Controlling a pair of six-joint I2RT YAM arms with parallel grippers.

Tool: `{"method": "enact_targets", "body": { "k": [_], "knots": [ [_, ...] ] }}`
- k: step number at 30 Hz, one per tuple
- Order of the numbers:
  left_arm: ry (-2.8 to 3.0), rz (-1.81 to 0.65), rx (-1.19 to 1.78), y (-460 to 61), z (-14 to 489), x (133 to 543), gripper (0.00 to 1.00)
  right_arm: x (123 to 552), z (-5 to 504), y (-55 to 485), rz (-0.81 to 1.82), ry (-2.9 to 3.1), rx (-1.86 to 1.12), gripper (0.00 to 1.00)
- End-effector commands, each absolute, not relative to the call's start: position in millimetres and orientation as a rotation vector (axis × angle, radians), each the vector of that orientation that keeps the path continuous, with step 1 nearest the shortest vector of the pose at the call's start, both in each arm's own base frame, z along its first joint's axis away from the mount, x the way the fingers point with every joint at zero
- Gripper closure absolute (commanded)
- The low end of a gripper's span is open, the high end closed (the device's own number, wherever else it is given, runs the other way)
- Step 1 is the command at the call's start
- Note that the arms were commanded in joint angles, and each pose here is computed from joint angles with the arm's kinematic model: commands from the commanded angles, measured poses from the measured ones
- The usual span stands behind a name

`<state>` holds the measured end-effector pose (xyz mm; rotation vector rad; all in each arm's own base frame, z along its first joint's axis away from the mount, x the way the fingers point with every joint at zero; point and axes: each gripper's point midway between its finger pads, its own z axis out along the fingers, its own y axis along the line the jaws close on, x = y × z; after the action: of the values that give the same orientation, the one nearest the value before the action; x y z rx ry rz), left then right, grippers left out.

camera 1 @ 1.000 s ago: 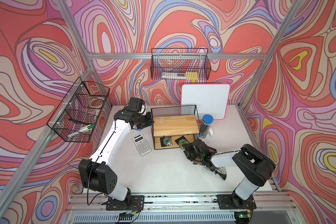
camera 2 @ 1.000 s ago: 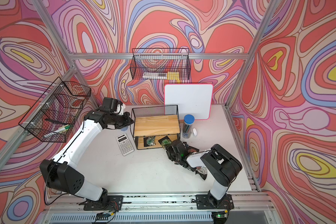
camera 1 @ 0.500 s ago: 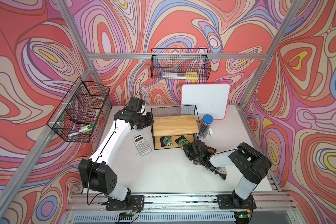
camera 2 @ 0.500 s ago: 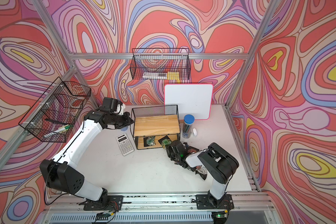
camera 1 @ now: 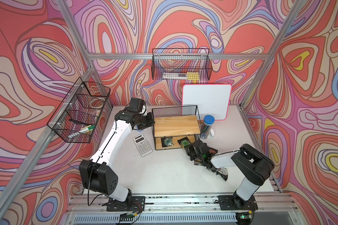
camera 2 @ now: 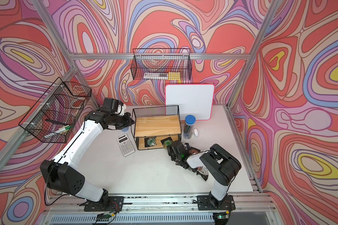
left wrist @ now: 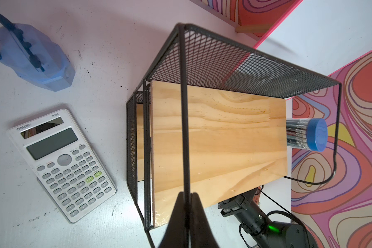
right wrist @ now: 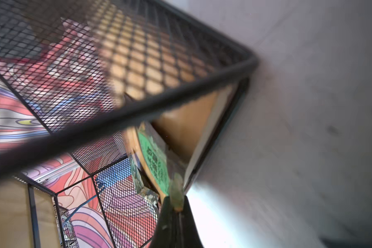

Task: Remove the tea bags from the shelf
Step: Pick up the tea bag from the shelf.

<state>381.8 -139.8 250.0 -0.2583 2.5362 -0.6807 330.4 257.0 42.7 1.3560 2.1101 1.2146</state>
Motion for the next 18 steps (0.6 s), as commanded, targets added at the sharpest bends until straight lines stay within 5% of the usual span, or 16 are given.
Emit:
{"method": "enact_targets", "body": {
  "k": [1,18],
  "knots": [
    [2.519,-0.699,-0.257,-142,253,390,1.0,325,57,254,1.208,2.105,1.43,1.0],
    [2.522,-0.706,-0.26,-143,251,388,1.0,251,110,248,1.124,2.565,1.074,1.0]
  ]
}}
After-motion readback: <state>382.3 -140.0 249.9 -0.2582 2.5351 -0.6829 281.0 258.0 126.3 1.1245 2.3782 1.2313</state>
